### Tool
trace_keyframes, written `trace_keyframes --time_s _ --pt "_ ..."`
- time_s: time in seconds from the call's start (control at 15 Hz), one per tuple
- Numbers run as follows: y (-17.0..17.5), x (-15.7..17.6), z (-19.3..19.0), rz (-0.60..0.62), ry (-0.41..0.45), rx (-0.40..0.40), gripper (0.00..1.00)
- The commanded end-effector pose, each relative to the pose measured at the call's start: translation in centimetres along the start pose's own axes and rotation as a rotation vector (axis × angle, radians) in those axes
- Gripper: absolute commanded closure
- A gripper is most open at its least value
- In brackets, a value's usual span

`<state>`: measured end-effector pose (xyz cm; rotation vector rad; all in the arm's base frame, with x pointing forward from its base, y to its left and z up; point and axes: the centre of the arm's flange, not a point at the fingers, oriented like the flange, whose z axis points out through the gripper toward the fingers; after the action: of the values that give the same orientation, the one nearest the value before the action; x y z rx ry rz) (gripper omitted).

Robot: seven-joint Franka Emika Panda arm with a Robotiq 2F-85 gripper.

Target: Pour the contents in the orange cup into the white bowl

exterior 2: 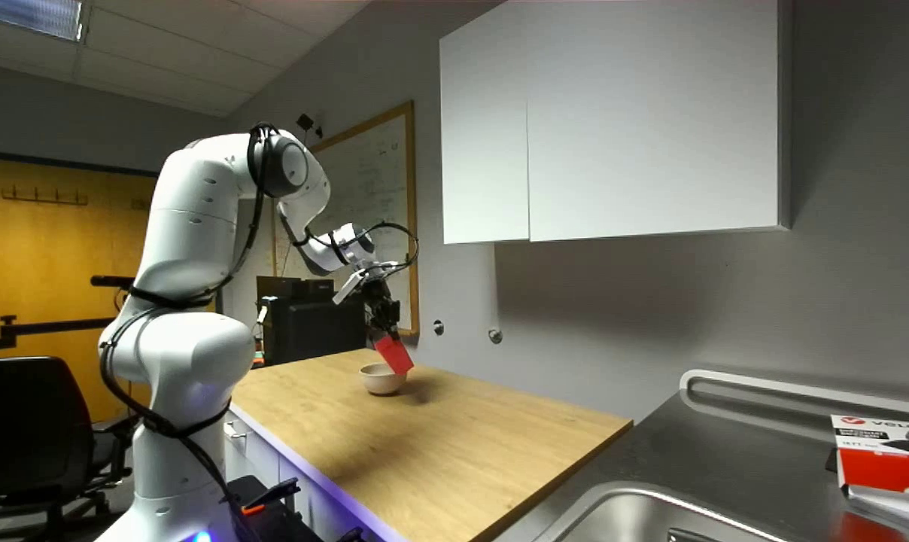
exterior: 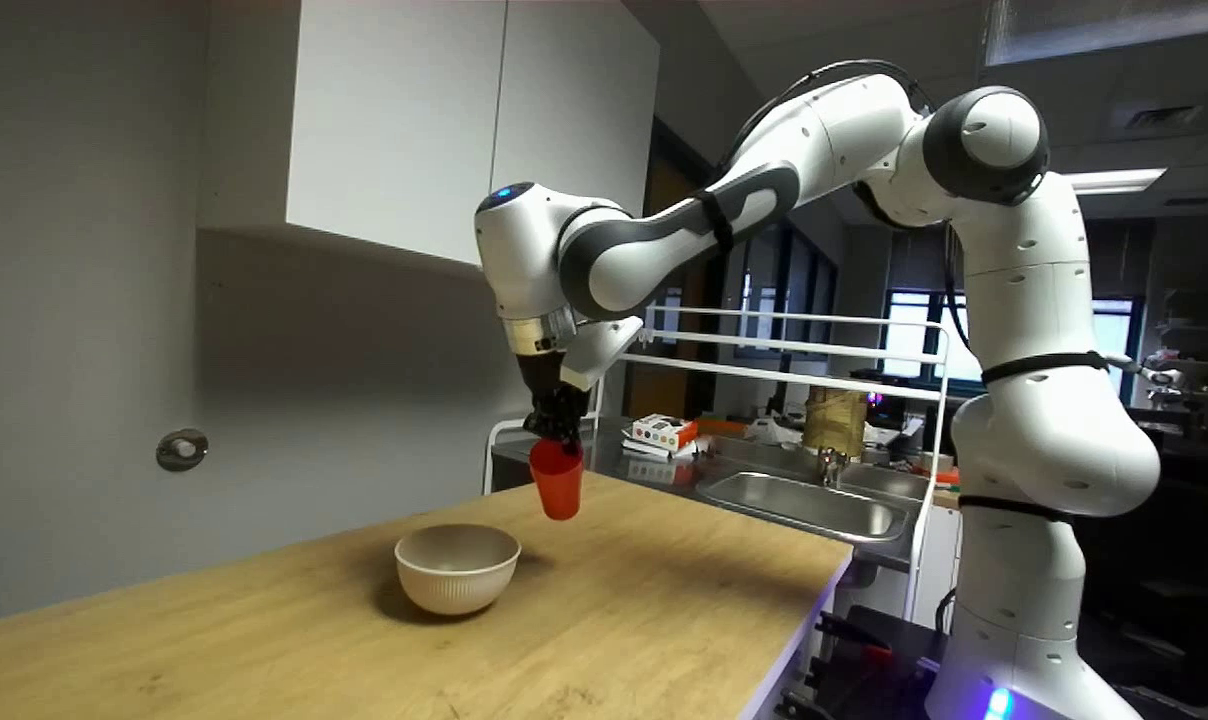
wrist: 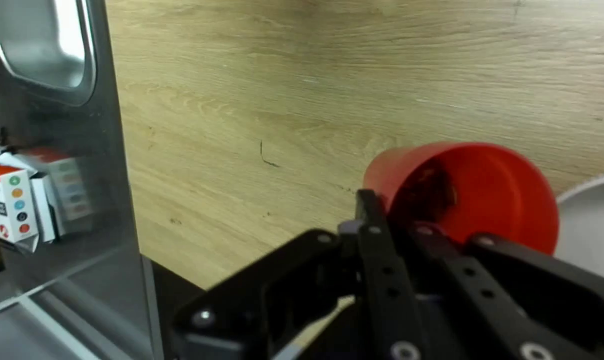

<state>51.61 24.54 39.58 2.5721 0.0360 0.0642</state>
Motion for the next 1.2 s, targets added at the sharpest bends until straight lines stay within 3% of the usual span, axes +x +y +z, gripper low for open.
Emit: trace_keyframes --time_s 0.0,0.4,1.13 --pt "-3.7 0.2 -2.1 -0.034 0.068 -0.124 0.97" --pt "-8.2 -1.1 -3.3 -0.091 0.194 -0.279 0.97" --pt "-16.7 -4.3 -0.5 -0.148 0.481 -0.625 0.97"
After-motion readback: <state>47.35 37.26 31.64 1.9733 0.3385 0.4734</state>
